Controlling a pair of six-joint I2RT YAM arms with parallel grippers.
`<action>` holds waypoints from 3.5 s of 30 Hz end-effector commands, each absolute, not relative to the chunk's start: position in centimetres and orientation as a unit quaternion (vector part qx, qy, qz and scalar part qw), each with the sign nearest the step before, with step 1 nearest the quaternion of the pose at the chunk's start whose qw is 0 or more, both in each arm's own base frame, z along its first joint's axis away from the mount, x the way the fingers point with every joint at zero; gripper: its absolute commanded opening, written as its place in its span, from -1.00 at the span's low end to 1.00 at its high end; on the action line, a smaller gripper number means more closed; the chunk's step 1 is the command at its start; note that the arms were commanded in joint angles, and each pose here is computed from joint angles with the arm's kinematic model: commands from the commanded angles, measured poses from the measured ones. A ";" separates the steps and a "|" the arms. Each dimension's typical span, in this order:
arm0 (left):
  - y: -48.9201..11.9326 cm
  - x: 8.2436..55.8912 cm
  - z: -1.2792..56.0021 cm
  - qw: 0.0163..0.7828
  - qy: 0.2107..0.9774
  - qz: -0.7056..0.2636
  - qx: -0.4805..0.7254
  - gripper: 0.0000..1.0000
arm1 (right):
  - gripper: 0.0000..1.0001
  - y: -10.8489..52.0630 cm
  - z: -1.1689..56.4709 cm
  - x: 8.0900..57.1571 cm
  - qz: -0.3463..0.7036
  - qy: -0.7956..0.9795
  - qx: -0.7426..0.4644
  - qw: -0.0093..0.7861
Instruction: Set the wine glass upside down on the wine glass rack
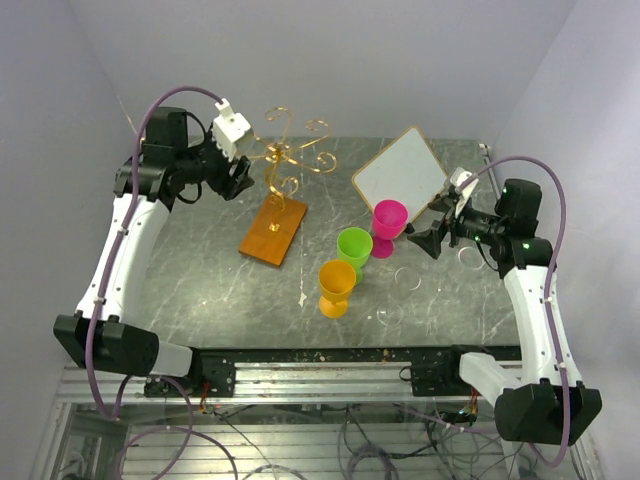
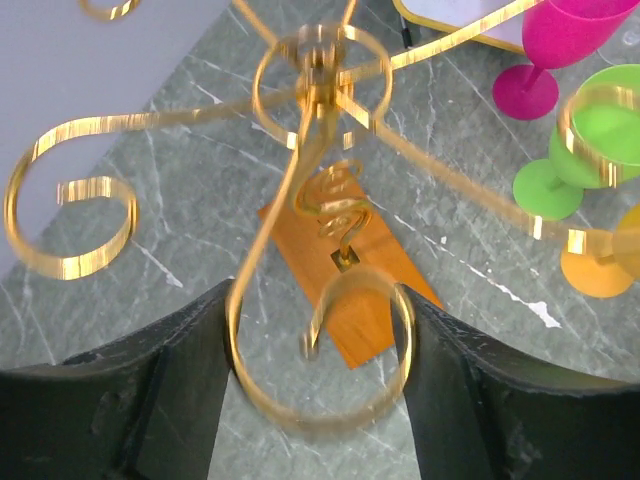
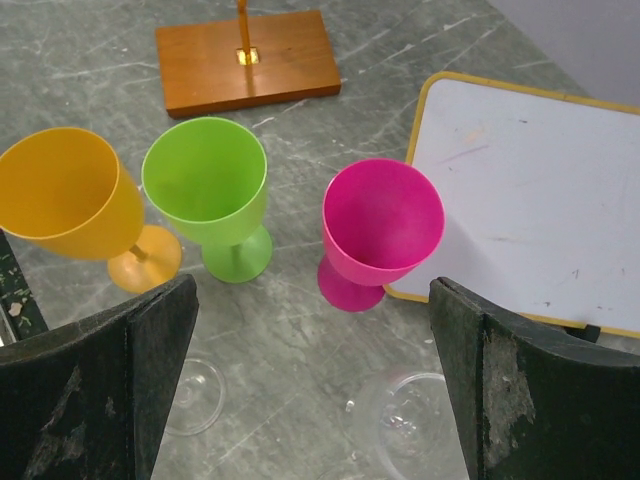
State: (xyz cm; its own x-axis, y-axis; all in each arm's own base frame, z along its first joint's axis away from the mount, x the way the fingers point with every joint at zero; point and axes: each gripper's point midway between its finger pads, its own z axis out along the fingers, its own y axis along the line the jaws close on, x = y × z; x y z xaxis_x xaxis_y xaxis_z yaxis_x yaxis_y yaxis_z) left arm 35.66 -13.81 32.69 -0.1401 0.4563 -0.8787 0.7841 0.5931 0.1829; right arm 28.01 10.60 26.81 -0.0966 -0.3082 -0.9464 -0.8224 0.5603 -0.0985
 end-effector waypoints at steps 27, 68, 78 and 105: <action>-13.6 35.9 34.6 0.527 0.745 -0.140 0.384 -0.64 | 1.00 10.7 25.7 27.5 0.238 0.706 -0.391 0.540; -8.3 32.1 31.9 0.575 0.787 -0.061 0.216 -0.50 | 1.00 8.7 28.2 29.0 0.154 0.761 -0.345 0.526; -8.2 32.9 30.5 0.576 0.783 -0.048 0.232 -0.54 | 0.93 12.9 25.2 24.0 0.177 0.758 -0.451 0.437; -7.5 30.0 30.0 0.557 0.788 -0.036 0.258 0.80 | 0.21 11.7 22.1 20.0 0.149 0.795 -0.475 0.346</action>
